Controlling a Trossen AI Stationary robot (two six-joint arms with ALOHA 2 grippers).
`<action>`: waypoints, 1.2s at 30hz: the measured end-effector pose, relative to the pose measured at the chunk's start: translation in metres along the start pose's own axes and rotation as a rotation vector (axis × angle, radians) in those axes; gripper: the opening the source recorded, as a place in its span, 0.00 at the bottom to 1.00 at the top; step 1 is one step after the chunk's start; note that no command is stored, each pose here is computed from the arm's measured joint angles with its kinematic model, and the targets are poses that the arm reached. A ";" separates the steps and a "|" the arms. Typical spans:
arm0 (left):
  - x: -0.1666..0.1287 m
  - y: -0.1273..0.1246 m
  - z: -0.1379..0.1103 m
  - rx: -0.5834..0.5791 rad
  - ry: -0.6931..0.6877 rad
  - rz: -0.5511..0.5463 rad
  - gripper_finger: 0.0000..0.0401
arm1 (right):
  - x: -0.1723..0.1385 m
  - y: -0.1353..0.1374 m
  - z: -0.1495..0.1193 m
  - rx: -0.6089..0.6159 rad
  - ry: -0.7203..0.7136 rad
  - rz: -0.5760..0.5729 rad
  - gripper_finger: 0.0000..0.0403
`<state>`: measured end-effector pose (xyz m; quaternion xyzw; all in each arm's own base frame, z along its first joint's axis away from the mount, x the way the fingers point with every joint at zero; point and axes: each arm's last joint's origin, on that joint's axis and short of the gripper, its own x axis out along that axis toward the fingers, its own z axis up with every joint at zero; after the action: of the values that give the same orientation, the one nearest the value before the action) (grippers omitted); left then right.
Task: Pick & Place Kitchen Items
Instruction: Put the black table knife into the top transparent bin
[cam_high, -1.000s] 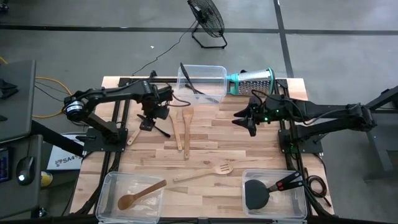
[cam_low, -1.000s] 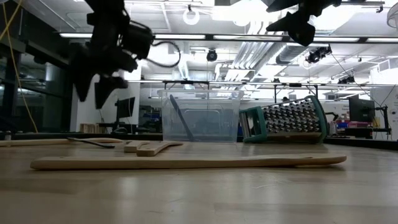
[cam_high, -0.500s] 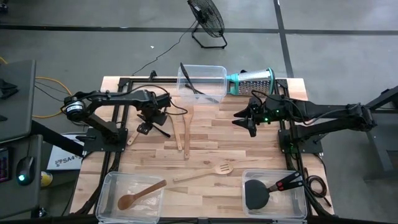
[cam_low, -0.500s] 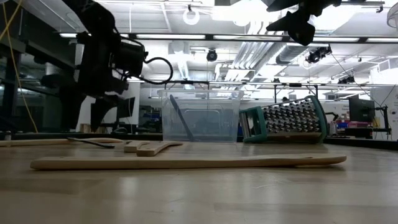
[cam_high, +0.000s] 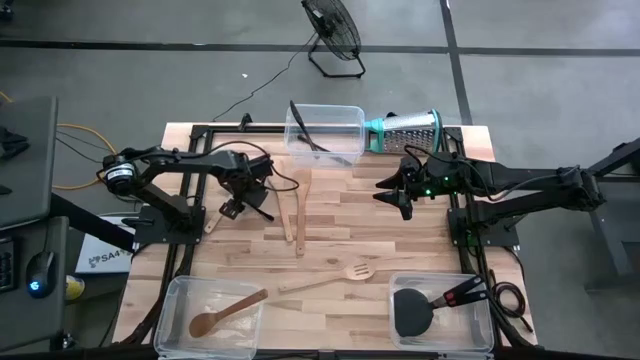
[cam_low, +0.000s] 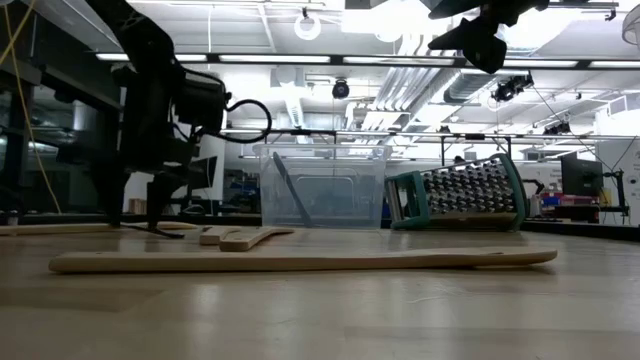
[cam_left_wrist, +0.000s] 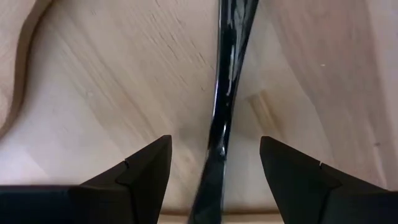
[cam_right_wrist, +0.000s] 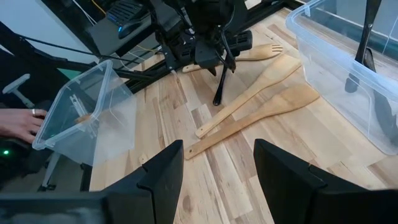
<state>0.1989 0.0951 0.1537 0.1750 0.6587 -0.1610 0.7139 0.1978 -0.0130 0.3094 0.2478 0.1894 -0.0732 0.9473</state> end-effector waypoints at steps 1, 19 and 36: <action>0.002 0.000 0.000 0.011 -0.004 0.006 0.60 | 0.000 0.000 0.000 0.000 0.000 0.000 0.47; 0.012 -0.003 -0.004 0.081 -0.008 0.046 0.60 | 0.000 -0.001 0.000 -0.001 -0.015 -0.030 0.47; 0.013 -0.003 -0.003 0.081 -0.025 0.037 0.29 | 0.000 -0.002 0.001 -0.002 -0.032 -0.059 0.47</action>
<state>0.1957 0.0938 0.1404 0.2137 0.6392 -0.1764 0.7174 0.1976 -0.0149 0.3094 0.2399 0.1815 -0.1050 0.9479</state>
